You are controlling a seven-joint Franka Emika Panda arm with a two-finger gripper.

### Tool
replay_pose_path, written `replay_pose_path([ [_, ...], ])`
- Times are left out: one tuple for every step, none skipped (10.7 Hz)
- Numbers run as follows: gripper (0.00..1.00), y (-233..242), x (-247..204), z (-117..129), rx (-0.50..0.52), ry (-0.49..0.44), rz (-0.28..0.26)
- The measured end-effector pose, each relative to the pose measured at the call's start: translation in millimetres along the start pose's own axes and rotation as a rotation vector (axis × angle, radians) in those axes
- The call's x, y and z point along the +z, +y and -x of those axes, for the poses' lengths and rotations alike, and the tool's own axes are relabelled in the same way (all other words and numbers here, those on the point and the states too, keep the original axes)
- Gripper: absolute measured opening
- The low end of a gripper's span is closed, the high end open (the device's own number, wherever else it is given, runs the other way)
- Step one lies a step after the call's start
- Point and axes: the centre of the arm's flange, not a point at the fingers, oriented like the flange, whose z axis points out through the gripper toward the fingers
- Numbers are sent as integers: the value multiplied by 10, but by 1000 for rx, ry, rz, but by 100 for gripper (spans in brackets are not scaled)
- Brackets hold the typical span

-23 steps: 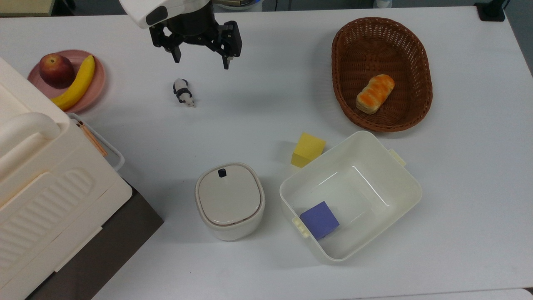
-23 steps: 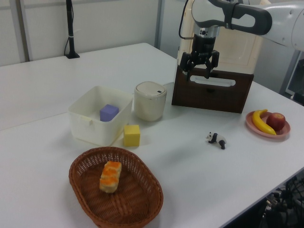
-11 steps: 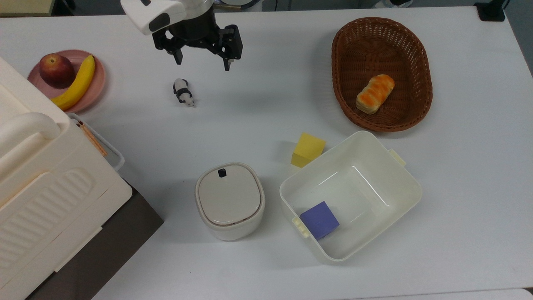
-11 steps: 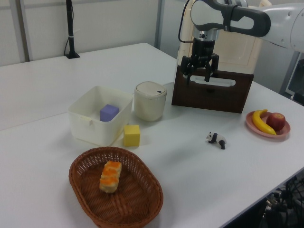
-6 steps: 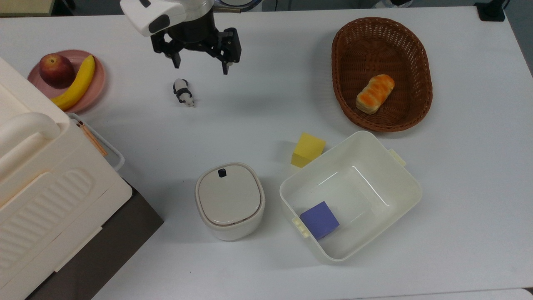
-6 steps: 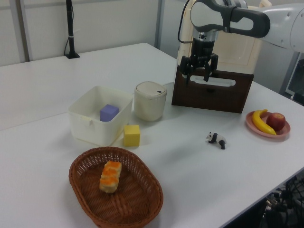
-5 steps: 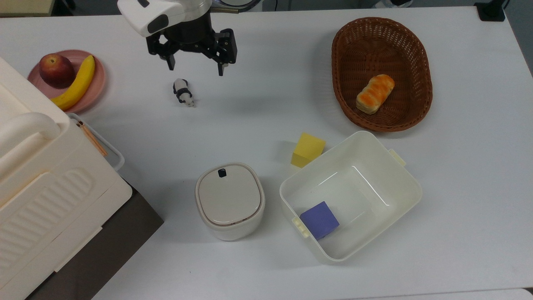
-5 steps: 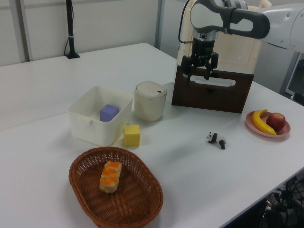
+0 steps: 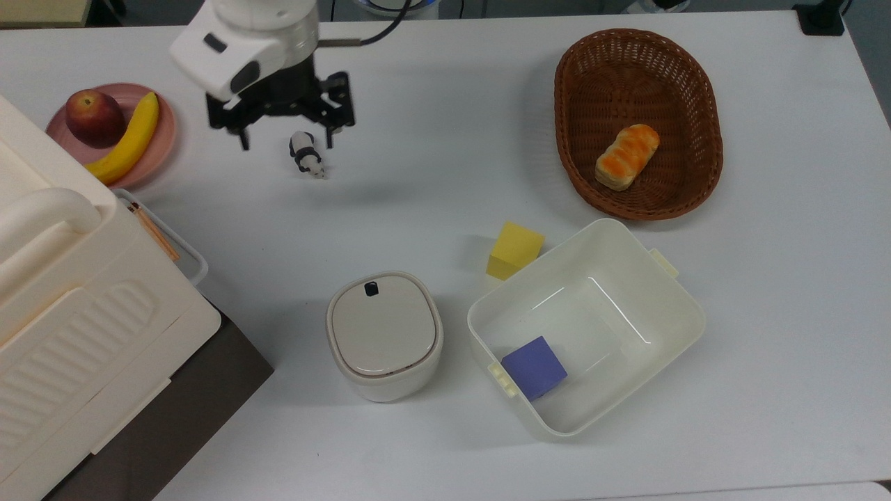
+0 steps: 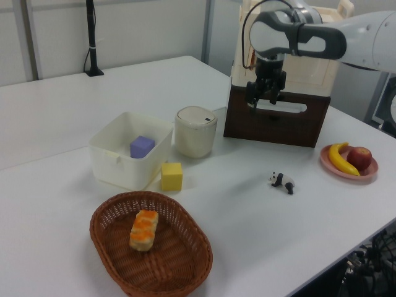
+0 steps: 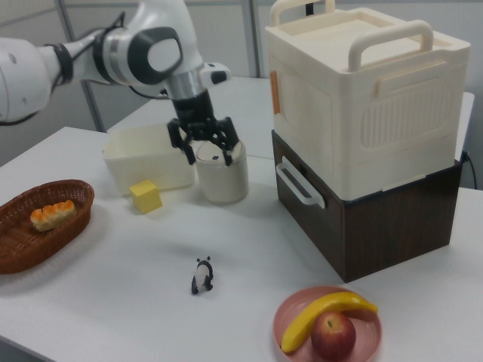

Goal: Slide open the drawer
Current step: 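Move the gripper down to the dark wooden drawer's white handle, then hook the drawer handle and pull the drawer outward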

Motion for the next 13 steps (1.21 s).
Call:
replay_pose_path([
  [100,137,145,-40,-51,14,29],
  [100,271,312,-84,-115,21,59],
  [100,384,455,-126,-183,32,86],
  [100,483,561,-146,-246,44,111],
  [100,566,631,-144,-311,48,132],
  [100,645,680,-142,-368,50,149],
  [100,718,717,-149,-406,61,160],
  [100,783,754,-159,-426,73,171],
  [100,831,803,-172,-441,77,188],
  [98,860,870,-194,-451,81,204],
  [98,880,953,-217,-456,83,214],
  [98,893,1025,-239,-460,87,221],
  [98,885,1055,-247,-466,84,225],
])
